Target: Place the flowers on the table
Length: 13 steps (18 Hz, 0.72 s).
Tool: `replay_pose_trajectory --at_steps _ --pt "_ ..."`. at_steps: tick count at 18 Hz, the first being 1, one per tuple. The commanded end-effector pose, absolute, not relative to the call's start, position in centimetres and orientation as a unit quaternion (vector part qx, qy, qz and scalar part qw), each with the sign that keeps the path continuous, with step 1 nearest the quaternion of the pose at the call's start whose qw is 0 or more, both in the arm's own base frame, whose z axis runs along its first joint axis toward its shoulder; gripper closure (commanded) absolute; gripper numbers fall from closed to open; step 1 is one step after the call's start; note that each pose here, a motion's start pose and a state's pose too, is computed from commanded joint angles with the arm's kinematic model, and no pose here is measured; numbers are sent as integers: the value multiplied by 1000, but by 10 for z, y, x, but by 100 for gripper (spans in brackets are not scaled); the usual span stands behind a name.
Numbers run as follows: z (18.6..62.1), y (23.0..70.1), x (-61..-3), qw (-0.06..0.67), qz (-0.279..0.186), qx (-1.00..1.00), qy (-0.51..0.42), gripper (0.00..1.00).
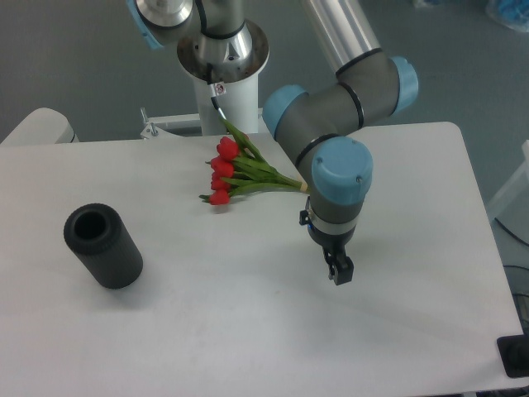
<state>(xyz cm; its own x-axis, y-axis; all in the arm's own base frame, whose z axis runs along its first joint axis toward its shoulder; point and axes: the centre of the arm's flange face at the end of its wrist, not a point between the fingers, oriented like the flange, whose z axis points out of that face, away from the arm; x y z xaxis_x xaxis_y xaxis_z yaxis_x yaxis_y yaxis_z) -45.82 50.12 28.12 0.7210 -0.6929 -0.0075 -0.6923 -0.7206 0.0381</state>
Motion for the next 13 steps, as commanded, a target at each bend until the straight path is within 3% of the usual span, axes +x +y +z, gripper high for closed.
replay_pose_trajectory --at_steps 13 --pt "256 520 -462 7 -1 946 -324 0"
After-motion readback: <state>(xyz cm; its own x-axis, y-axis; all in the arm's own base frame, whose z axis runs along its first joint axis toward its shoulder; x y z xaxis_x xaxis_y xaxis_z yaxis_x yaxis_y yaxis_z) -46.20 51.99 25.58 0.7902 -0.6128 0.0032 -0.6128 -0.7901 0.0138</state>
